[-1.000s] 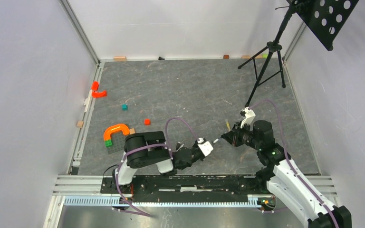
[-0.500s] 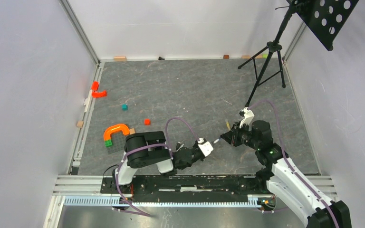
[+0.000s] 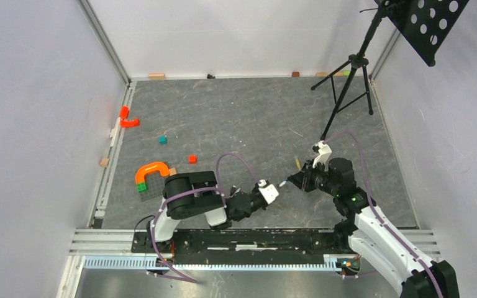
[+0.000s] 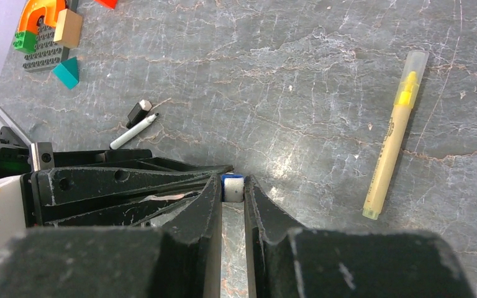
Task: Insert the pens into the pen caps
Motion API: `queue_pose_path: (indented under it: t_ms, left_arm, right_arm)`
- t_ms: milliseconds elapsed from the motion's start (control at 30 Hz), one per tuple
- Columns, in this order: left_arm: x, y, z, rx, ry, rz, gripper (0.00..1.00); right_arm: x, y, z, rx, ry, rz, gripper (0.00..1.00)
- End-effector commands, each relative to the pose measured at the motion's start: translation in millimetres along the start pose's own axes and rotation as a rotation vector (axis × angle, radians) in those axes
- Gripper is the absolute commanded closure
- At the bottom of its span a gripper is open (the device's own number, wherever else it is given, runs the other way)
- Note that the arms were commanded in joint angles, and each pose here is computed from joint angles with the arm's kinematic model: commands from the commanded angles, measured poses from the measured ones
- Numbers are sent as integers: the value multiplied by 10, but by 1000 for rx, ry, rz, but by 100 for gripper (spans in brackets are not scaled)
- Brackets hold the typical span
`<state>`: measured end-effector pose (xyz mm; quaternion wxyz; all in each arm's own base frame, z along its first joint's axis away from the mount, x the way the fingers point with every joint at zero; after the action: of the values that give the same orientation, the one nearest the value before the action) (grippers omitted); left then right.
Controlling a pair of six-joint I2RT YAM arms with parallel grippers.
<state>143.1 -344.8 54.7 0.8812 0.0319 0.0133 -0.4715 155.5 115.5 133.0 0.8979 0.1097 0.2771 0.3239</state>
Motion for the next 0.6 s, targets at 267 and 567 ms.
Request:
queue_pose_path:
  t_ms: [267, 567]
  left_arm:
    - [68, -12, 111, -60, -74, 5, 98]
    - [80, -7, 113, -59, -76, 5, 98]
  right_arm:
    - [13, 31, 47, 1, -42, 34, 100]
    - [37, 28, -40, 15, -29, 56, 100]
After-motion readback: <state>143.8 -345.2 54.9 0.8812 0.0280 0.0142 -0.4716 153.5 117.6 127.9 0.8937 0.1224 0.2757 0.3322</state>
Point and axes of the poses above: each gripper's point midway between its finger pads, its own x axis out along the fingers, its own y axis along the line the jaws close on, z = x × y, the point moved 8 cm from there along -x, back along the fingers, and after that the axes turned 8 degrees about -x, right-handed, at the moved point
